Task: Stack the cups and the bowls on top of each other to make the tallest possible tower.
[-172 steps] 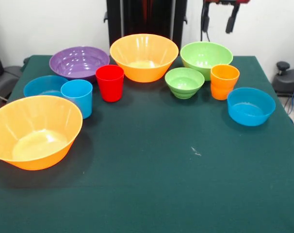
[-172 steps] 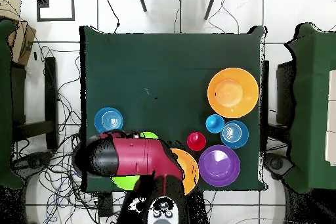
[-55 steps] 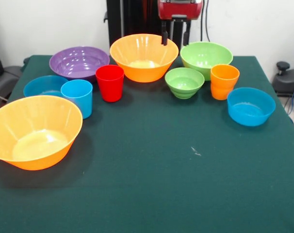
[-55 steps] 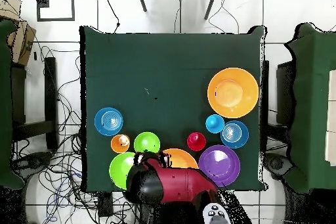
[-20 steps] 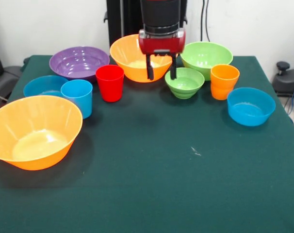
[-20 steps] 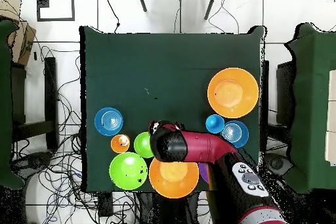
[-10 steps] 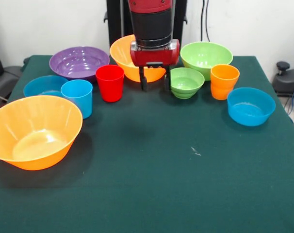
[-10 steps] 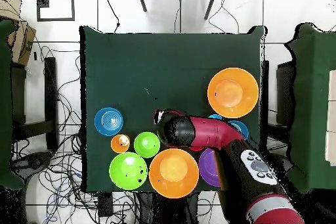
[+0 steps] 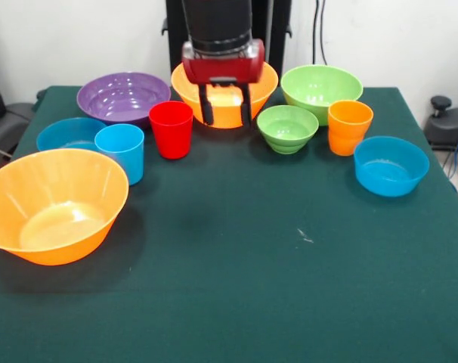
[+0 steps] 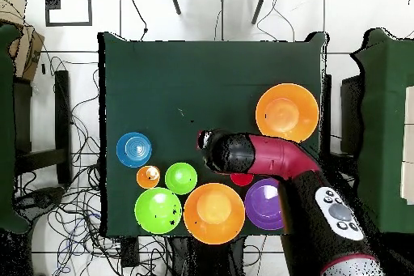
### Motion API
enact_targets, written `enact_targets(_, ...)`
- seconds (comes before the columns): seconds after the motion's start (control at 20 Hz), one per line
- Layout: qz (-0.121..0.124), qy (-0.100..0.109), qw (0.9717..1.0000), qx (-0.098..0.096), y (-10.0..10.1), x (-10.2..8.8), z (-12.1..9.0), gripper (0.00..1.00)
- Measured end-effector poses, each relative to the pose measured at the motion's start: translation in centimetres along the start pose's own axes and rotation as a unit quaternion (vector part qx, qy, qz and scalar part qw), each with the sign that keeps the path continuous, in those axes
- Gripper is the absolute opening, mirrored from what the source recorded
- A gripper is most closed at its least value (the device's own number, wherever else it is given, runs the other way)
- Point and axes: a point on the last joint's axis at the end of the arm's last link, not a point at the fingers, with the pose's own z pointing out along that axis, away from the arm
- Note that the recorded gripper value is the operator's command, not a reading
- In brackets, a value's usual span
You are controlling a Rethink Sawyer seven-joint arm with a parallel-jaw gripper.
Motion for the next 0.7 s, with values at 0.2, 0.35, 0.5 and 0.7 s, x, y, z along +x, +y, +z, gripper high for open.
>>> enact_targets(0.2,0.012,-0.013,0.9998,-0.001,-1.7,-1.1,-2.3,1.0)
enact_targets(0.35,0.023,-0.026,0.9994,0.0,-3.8,-1.6,-3.5,1.0)
enact_targets(0.5,0.032,-0.033,0.9989,0.003,-6.0,-1.8,-4.1,1.0)
enact_targets(0.7,0.039,-0.034,0.9986,0.01,-9.5,-1.2,-3.8,1.0)
